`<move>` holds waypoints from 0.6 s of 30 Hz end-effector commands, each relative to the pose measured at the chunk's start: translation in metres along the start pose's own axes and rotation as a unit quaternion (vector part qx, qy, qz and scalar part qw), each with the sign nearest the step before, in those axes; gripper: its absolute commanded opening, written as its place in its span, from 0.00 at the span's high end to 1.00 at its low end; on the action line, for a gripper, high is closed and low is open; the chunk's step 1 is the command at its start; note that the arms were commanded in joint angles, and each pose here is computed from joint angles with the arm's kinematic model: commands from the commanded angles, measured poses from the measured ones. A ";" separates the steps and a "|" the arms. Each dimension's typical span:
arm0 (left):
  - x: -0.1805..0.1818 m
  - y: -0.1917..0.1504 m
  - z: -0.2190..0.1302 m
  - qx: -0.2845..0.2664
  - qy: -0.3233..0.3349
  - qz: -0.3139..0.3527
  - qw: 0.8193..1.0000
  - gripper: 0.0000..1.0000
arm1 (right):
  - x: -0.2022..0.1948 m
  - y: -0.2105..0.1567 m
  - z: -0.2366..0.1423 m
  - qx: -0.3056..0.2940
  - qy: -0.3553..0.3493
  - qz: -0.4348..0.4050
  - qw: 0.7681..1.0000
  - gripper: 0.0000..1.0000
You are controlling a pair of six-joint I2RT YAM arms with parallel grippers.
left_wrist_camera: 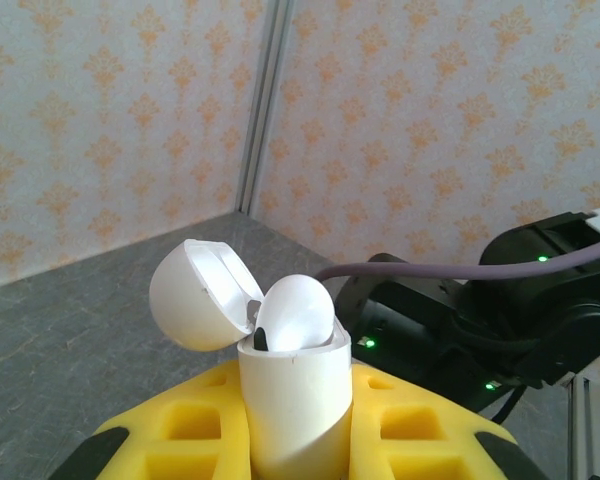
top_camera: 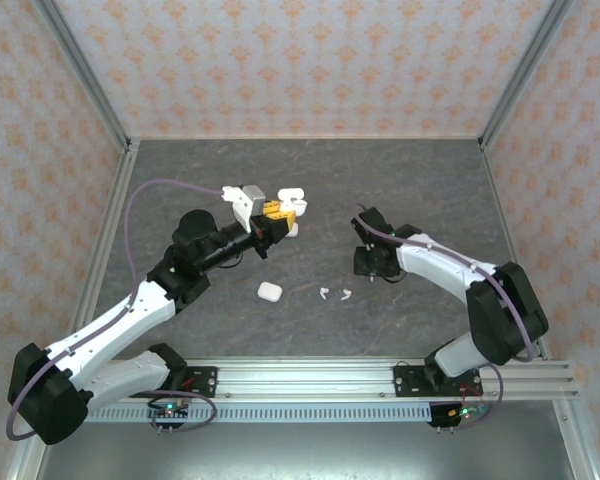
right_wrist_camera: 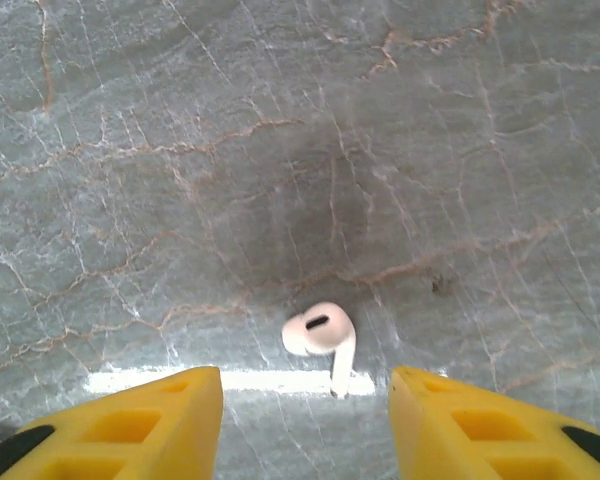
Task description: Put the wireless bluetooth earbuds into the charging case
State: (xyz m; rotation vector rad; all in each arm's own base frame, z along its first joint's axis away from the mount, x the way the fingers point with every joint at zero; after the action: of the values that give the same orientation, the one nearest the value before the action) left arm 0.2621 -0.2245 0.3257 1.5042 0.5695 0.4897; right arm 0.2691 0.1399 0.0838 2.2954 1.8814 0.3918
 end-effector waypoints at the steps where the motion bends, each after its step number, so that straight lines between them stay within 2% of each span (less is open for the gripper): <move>1: 0.000 0.006 -0.005 -0.009 0.007 0.017 1.000 1.00 | -0.002 0.000 0.008 0.023 -0.016 -0.017 0.999 0.53; 11: 0.000 0.008 -0.005 -0.010 0.007 0.020 1.000 1.00 | 0.001 0.006 0.027 0.042 -0.019 -0.023 0.999 0.55; 18: 0.000 0.007 -0.004 -0.009 0.008 0.019 1.000 1.00 | -0.001 0.001 0.036 0.057 -0.024 -0.025 0.998 0.60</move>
State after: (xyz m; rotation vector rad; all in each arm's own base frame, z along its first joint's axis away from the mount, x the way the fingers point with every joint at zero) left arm 0.2618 -0.2242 0.3224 1.5235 0.5663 0.4965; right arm 0.2752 0.1408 0.0490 2.3100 1.9781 0.2253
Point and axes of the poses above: each hand's point on the last joint's axis, 136 mm out from that joint toward the fingers, its own z axis out along the fingers, its own x axis along the line the jaws close on, y = z × x, the point moved 3 cm from there along -z, back along the fingers, and after that the axes turned 10 degrees about z, right-handed, at the moved point
